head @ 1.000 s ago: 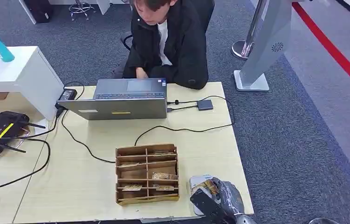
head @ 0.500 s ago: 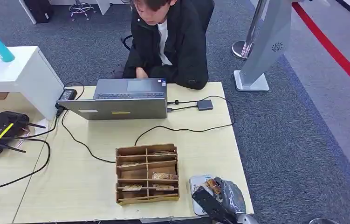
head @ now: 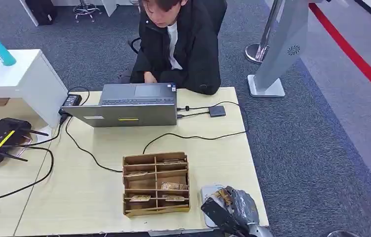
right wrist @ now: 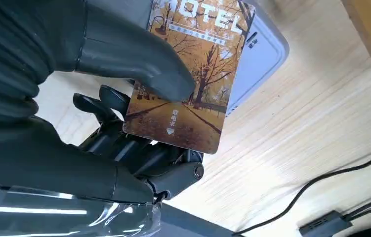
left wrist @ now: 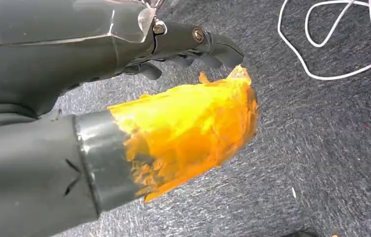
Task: Pass the card to the sensor for recognition and then transmit it.
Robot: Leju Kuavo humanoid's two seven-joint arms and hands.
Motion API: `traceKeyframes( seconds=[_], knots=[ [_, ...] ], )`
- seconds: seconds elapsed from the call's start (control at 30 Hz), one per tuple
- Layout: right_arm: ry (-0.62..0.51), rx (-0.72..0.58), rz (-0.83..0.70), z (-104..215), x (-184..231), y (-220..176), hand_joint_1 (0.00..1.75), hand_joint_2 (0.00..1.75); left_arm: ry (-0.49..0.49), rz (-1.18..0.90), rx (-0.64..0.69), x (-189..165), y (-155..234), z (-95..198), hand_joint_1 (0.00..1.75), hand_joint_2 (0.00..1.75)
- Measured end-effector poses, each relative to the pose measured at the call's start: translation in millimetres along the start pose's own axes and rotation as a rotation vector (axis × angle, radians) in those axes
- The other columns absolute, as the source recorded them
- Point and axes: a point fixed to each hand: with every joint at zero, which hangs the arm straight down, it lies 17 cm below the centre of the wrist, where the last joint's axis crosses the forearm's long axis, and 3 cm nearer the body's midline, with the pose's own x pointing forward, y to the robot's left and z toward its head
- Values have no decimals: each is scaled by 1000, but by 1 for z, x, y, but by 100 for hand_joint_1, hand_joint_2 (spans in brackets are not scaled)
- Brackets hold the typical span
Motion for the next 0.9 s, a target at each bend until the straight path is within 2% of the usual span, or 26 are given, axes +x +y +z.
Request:
traceKeyframes(
  seconds=[0.9],
  knots=[
    [-29,-41,42,-3,13,-12,175,175,-6,-1,-5,-1,0,1,0,0]
  ],
)
